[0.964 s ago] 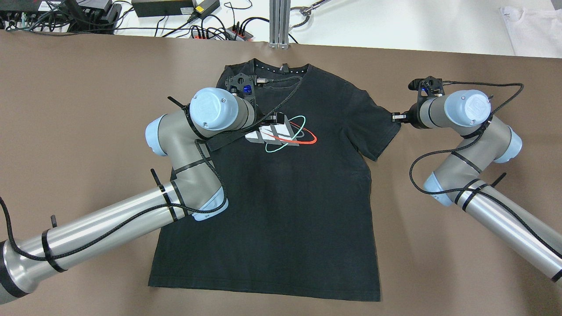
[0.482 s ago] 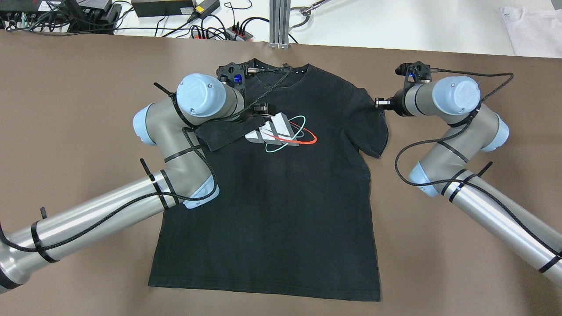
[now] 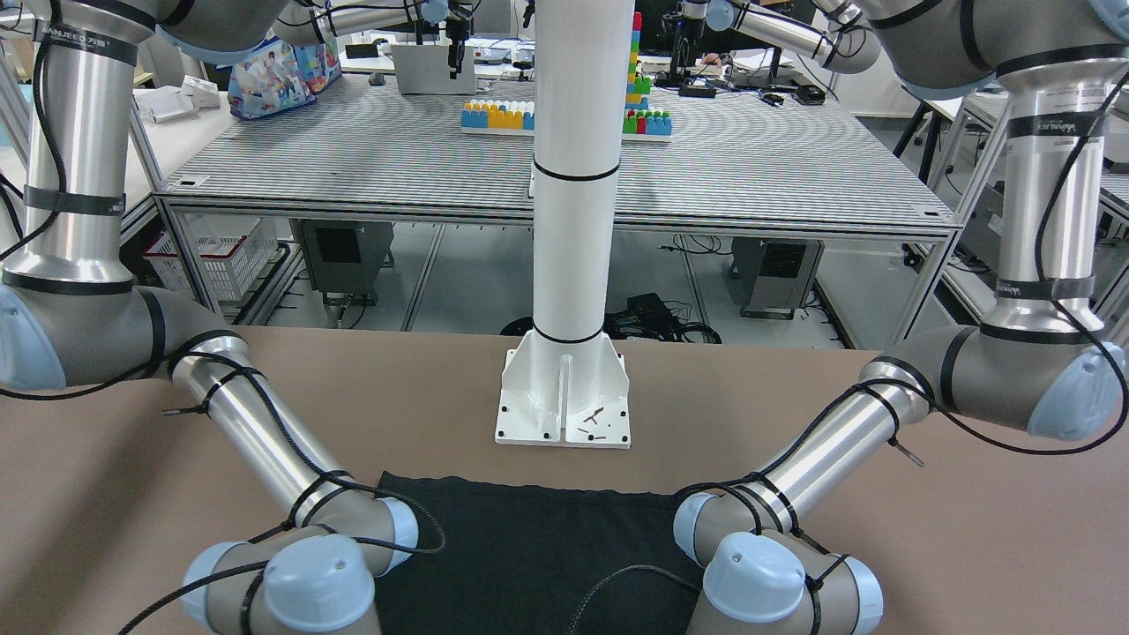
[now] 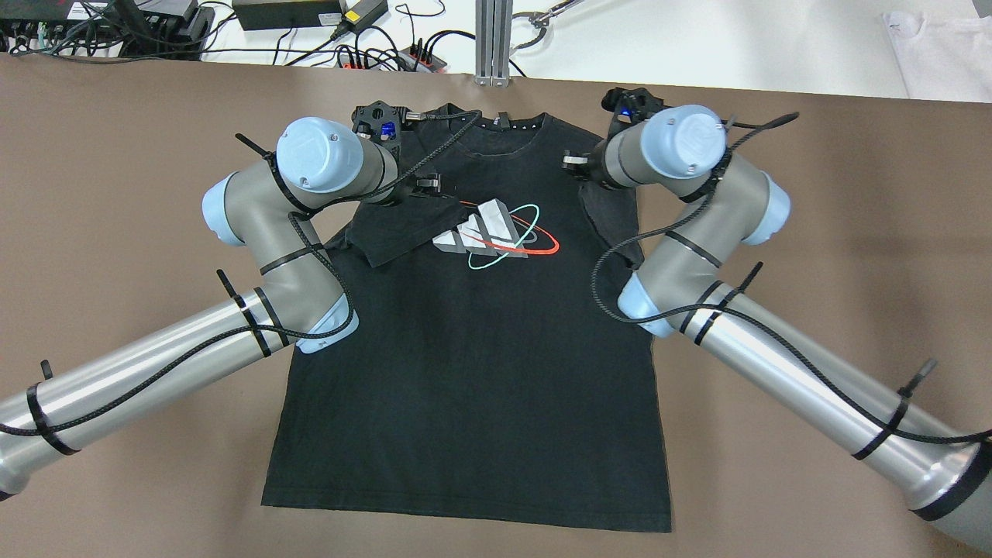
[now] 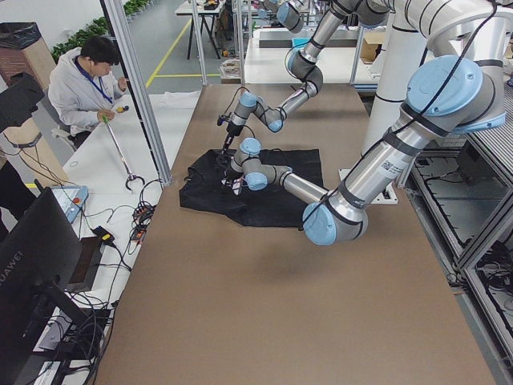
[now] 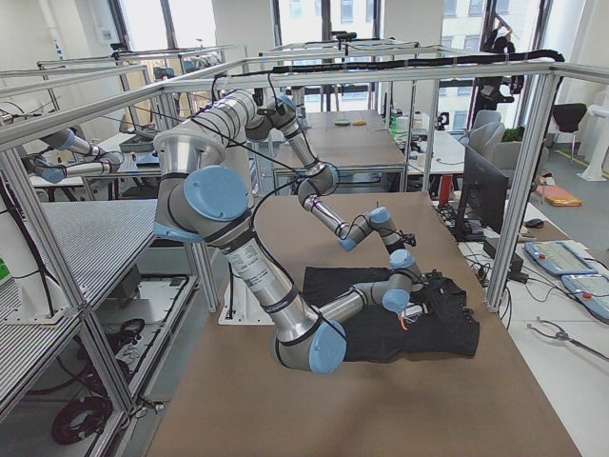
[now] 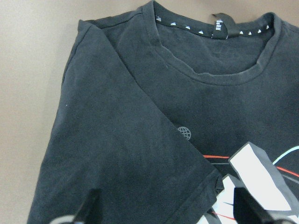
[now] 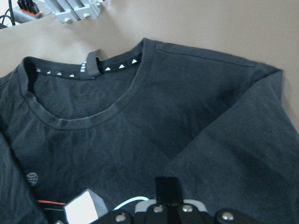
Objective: Fold clothes
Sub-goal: 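Fold the grasped sleeve across the chest with the right gripper while the left gripper withdraws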
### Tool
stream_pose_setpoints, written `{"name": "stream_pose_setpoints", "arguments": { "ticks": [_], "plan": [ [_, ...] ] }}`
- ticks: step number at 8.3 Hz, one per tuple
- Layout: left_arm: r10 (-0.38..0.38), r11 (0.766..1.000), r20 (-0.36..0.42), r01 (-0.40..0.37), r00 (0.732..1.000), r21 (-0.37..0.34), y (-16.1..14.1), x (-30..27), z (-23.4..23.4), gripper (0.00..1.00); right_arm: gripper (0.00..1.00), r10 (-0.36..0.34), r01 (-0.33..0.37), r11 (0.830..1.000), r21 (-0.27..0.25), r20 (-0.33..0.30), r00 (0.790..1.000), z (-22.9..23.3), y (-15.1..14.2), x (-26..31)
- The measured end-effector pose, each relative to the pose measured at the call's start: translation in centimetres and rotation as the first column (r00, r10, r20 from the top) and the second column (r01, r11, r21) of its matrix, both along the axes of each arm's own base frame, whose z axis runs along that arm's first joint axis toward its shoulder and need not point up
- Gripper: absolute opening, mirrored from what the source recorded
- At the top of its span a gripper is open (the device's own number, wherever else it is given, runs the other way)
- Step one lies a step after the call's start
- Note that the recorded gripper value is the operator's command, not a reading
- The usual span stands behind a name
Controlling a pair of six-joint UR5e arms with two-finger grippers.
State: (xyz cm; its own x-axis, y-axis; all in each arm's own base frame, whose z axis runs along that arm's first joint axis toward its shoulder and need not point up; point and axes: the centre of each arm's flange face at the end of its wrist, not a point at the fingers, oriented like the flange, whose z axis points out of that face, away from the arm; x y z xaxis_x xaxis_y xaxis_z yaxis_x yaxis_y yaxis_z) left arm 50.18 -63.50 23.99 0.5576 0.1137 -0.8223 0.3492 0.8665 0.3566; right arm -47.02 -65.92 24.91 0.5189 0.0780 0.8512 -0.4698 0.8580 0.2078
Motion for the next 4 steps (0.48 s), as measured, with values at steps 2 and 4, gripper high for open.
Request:
{"name": "stream_pose_setpoints", "arguments": {
  "ticks": [2,4],
  "plan": [
    [-0.002,1.0,0.001,0.002,1.0,0.005,-0.2,-0.4,0.7,1.0,0.93,0.046,-0.046,0.999,0.009,-0.037,0.998,-3.4,1.6,-3.8],
    [-0.002,1.0,0.001,0.002,1.0,0.006,-0.2,-0.4,0.8,1.0,0.94,0.07,-0.068,0.997,0.026,-0.07,0.995,-3.1,2.3,-5.1]
  ]
}}
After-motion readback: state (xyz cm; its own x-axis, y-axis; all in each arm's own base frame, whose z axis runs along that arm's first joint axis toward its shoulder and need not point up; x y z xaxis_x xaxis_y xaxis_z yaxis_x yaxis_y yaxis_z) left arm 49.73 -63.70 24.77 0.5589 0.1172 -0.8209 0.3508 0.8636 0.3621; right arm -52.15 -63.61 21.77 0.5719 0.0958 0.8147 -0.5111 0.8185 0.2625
